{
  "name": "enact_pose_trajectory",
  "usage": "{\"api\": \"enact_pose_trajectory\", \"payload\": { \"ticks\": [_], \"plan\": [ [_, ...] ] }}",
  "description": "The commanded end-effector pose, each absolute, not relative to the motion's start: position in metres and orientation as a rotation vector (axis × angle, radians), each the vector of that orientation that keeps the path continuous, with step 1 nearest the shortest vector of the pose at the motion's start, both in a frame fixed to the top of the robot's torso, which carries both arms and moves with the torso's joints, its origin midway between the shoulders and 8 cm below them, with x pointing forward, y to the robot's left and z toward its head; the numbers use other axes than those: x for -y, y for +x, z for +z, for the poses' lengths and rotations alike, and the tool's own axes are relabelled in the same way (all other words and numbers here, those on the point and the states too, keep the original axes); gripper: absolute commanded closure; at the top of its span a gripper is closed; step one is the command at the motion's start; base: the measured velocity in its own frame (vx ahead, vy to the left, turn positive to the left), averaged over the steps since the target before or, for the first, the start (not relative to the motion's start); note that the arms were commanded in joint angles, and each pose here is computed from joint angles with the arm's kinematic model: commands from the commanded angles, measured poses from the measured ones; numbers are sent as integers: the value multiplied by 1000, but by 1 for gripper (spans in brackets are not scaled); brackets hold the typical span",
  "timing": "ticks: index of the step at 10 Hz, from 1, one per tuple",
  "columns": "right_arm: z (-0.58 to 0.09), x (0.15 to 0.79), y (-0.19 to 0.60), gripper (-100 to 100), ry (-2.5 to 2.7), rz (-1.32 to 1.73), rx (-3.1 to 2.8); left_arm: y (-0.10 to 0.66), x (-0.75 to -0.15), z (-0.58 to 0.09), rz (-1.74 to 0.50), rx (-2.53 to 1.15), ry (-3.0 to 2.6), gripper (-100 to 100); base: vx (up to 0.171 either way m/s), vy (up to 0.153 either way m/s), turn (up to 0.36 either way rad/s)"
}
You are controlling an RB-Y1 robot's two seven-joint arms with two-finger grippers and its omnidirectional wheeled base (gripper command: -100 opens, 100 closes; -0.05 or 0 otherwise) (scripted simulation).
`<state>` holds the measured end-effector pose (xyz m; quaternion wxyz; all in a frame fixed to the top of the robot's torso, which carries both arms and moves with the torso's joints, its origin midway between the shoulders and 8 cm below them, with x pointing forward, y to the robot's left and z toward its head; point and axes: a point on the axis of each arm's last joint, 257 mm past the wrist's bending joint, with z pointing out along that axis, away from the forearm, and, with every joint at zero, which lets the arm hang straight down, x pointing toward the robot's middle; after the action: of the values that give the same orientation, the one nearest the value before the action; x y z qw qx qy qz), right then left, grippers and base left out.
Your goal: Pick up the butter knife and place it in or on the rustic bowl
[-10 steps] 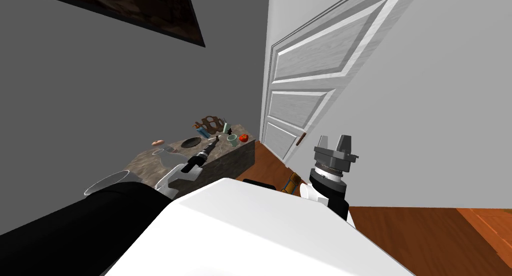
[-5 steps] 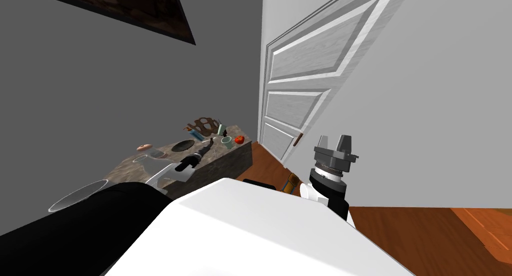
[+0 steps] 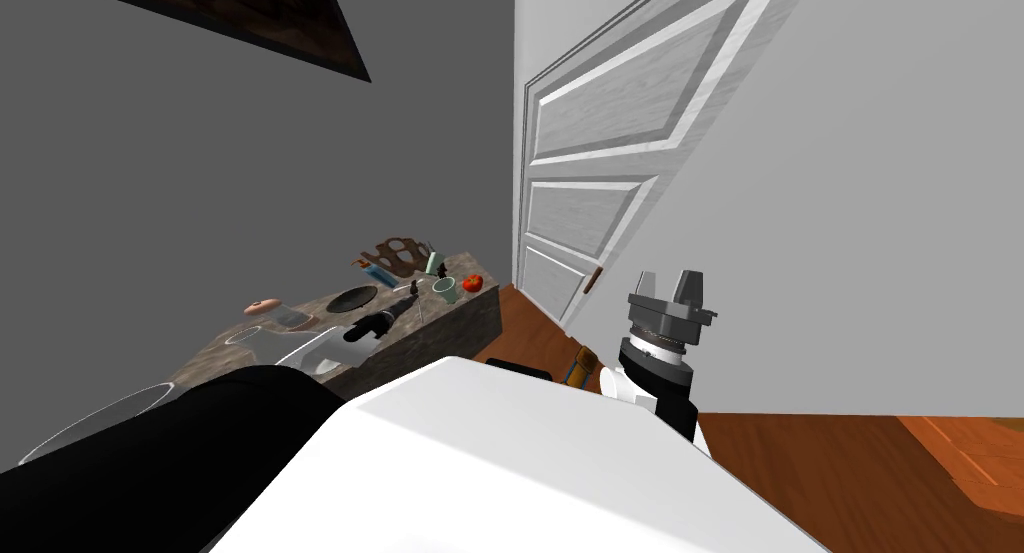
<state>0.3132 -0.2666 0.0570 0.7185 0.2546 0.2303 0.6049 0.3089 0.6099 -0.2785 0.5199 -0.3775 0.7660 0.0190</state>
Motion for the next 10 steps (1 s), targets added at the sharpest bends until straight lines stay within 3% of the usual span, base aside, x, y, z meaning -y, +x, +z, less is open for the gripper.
{"api": "enact_pose_trajectory", "payload": {
  "ticks": [1, 10],
  "plan": [
    [57, 267, 313, 0, 563, 1338, -509, 298, -623, -293, 108, -1894, -929, -100, 22, 14, -55],
    [57, 267, 313, 0, 563, 1338, -509, 298, -623, -293, 108, -1894, -929, -100, 8, -1, 4]
  ]
}}
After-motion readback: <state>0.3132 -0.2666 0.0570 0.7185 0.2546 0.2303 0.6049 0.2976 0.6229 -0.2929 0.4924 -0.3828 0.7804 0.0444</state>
